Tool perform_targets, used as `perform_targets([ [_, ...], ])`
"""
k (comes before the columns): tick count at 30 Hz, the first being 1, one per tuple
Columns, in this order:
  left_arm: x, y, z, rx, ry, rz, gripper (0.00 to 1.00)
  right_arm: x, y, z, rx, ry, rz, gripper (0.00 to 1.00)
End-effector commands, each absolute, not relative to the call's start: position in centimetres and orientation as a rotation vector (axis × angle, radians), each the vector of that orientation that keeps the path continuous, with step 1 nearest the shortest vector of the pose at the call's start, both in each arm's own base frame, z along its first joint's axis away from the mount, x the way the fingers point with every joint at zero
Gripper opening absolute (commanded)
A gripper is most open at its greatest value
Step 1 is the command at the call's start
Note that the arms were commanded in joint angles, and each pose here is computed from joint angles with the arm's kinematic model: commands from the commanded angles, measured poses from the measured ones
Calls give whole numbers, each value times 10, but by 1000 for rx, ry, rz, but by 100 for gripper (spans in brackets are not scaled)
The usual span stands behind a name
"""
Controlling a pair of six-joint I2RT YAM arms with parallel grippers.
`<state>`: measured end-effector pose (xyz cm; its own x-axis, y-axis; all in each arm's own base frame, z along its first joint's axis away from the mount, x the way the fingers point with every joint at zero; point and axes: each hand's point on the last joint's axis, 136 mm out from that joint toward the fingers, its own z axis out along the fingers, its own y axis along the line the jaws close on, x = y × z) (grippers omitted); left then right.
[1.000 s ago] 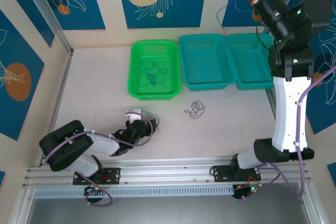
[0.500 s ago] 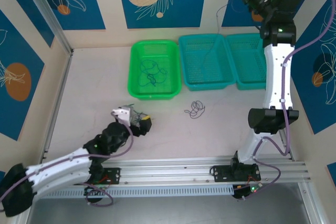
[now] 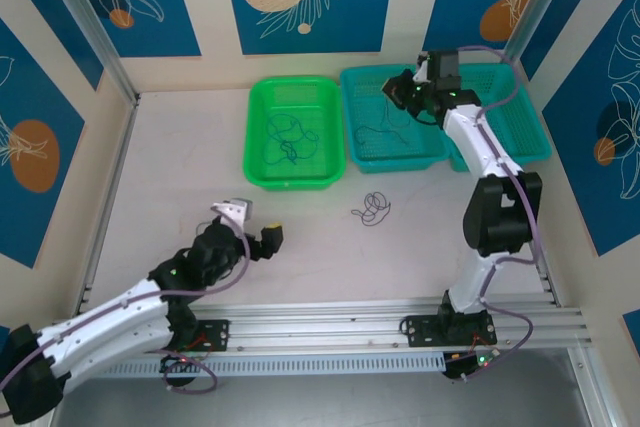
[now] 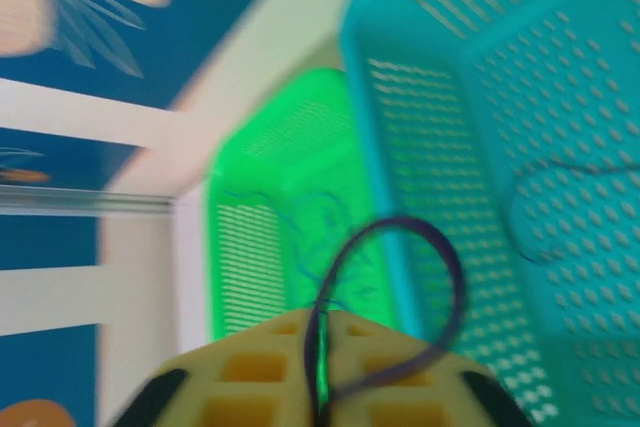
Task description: Untangle the cables
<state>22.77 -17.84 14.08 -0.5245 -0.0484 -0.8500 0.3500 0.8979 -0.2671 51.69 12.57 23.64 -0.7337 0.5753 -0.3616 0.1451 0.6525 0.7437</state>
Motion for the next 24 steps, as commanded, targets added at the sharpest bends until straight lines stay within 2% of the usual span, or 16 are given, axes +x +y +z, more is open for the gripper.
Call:
perform_targets([
  [1, 232, -191, 150, 174, 2136, -596, 100, 507, 108, 205, 536, 2458, 738, 40],
  [2, 234, -195, 154, 169, 2145, -609, 99, 505, 107, 208, 514, 2472, 704, 62],
  [3, 237, -197, 157, 164, 2149, -618, 99, 504, 105, 214, 497, 2464, 684, 74],
  [4, 238, -200, 163, 168, 2146, -634, 98, 502, 102, 223, 485, 2443, 668, 94],
  [5, 240, -203, 168, 179, 2142, -649, 98, 500, 98, 233, 479, 2418, 656, 100],
  [11, 238, -233, 202, 314, 2099, -778, 98, 471, 91, 299, 413, 2273, 685, 98],
  [16, 221, -261, 230, 495, 2048, -938, 98, 411, 93, 322, 373, 2168, 752, 96],
  [19, 211, -270, 240, 568, 2008, -1017, 98, 369, 96, 306, 357, 2123, 758, 94],
  [24, 203, -275, 236, 615, 2012, -1057, 98, 318, 95, 234, 458, 2195, 673, 90],
])
